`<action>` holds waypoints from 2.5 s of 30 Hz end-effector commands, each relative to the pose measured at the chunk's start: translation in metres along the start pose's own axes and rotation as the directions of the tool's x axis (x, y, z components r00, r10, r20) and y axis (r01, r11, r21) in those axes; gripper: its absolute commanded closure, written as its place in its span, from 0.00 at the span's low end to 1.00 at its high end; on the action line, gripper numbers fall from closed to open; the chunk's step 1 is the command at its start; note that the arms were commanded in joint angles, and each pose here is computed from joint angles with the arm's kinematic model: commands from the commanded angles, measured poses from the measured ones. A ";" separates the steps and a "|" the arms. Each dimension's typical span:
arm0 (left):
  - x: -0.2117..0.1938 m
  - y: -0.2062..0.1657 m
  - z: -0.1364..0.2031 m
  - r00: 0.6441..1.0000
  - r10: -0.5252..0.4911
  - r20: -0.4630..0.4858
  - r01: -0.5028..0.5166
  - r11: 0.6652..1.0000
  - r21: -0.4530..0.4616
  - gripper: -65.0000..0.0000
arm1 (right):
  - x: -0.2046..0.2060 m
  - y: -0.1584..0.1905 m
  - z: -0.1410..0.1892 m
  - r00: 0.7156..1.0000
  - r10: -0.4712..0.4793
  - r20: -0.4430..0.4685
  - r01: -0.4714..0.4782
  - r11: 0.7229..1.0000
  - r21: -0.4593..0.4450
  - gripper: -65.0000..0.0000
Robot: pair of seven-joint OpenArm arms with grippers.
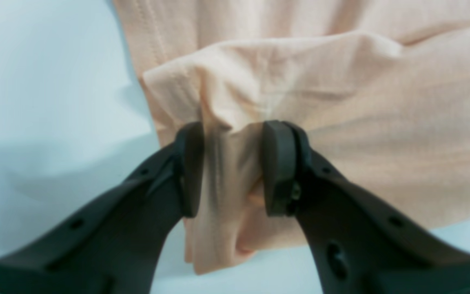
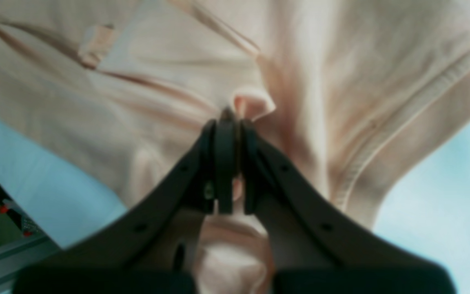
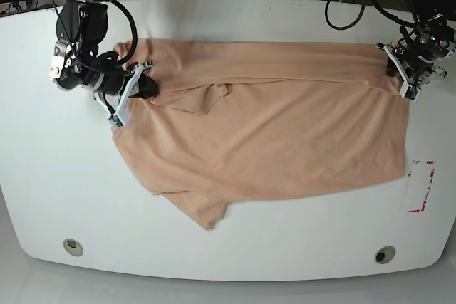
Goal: Fold the T-shirt properly
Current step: 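Pull the shoulder edge with the right gripper away from the left gripper, then hold the shirt edge with both grippers and stretch it taut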
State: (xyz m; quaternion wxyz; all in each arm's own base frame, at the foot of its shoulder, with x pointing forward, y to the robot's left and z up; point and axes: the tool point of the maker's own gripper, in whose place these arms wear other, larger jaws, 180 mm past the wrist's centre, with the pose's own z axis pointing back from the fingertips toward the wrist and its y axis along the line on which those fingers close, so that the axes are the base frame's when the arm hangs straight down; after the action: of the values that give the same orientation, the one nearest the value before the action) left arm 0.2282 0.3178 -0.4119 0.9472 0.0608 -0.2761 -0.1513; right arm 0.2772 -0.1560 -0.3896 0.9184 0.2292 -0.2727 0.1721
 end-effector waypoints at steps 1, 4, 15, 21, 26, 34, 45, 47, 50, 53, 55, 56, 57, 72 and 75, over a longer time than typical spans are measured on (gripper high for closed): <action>-0.016 0.009 0.003 0.996 -0.027 -0.081 0.030 0.999 0.028 0.65 | 0.022 -0.010 0.008 0.998 0.027 0.048 -0.026 0.999 -0.020 0.97; -0.016 0.009 0.003 0.996 -0.027 -0.081 0.030 0.999 0.028 0.65 | 0.031 -0.012 0.010 0.997 0.039 0.063 -0.037 0.999 -0.027 0.97; -0.014 0.010 0.002 0.997 -0.027 -0.076 0.030 0.999 0.030 0.65 | 0.050 -0.038 0.031 0.994 0.082 0.072 -0.075 0.993 -0.090 0.72; -0.012 0.008 0.002 0.997 -0.031 -0.073 0.033 0.999 0.027 0.65 | 0.035 -0.042 0.060 0.991 0.121 0.065 -0.108 0.979 -0.172 0.30; -0.013 0.009 0.002 0.997 -0.029 -0.076 0.031 0.999 0.027 0.65 | -0.001 -0.036 0.071 0.996 0.073 0.044 -0.063 0.978 -0.198 0.30; -0.014 0.009 0.002 0.997 -0.026 -0.077 0.028 0.999 0.029 0.65 | -0.051 -0.029 0.070 0.997 -0.065 0.029 0.069 0.979 -0.192 0.30; -0.013 0.008 0.002 0.997 -0.028 -0.076 0.031 0.999 0.027 0.65 | -0.069 -0.038 0.049 0.980 -0.180 0.080 0.190 0.972 -0.141 0.30; -0.014 0.009 0.002 0.997 -0.025 -0.077 0.028 0.999 0.028 0.65 | -0.071 -0.048 0.051 0.980 -0.184 0.074 0.194 0.968 -0.157 0.30; -0.013 0.009 0.002 0.997 -0.028 -0.077 0.031 0.999 0.029 0.65 | -0.076 -0.059 0.053 0.984 -0.174 0.040 0.178 0.962 -0.205 0.33; -0.014 0.010 0.002 0.997 -0.025 -0.078 0.028 0.999 0.031 0.65 | -0.084 -0.070 0.058 0.988 -0.156 -0.006 0.149 0.954 -0.261 0.51; -0.013 0.014 0.004 0.996 -0.037 -0.080 0.040 0.999 0.035 0.65 | -0.086 -0.075 0.060 0.989 -0.146 -0.030 0.131 0.949 -0.288 0.71; -0.013 0.015 0.004 0.996 -0.040 -0.079 0.043 0.998 0.036 0.65 | -0.086 -0.075 0.061 0.989 -0.143 -0.032 0.127 0.948 -0.292 0.80; -0.012 0.015 0.004 0.996 -0.040 -0.078 0.043 0.998 0.036 0.65 | -0.083 -0.076 0.063 0.991 -0.131 -0.031 0.117 0.947 -0.298 0.87; -0.011 0.018 0.007 0.997 -0.029 -0.070 0.032 0.998 0.047 0.65 | -0.073 -0.092 0.099 0.996 -0.081 -0.038 0.060 0.921 -0.384 0.65; 0.003 0.028 0.012 1.000 -0.006 -0.024 0.008 0.997 0.075 0.65 | -0.068 -0.091 0.101 0.997 -0.068 -0.034 0.050 0.920 -0.389 0.56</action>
State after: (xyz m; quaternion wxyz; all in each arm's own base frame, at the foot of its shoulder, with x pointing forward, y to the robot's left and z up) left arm 0.2241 0.3313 -0.4082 0.9502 0.0748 -0.2659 -0.1440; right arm 0.2071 -0.2994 -0.3993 0.9654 0.0494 -0.2430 0.0808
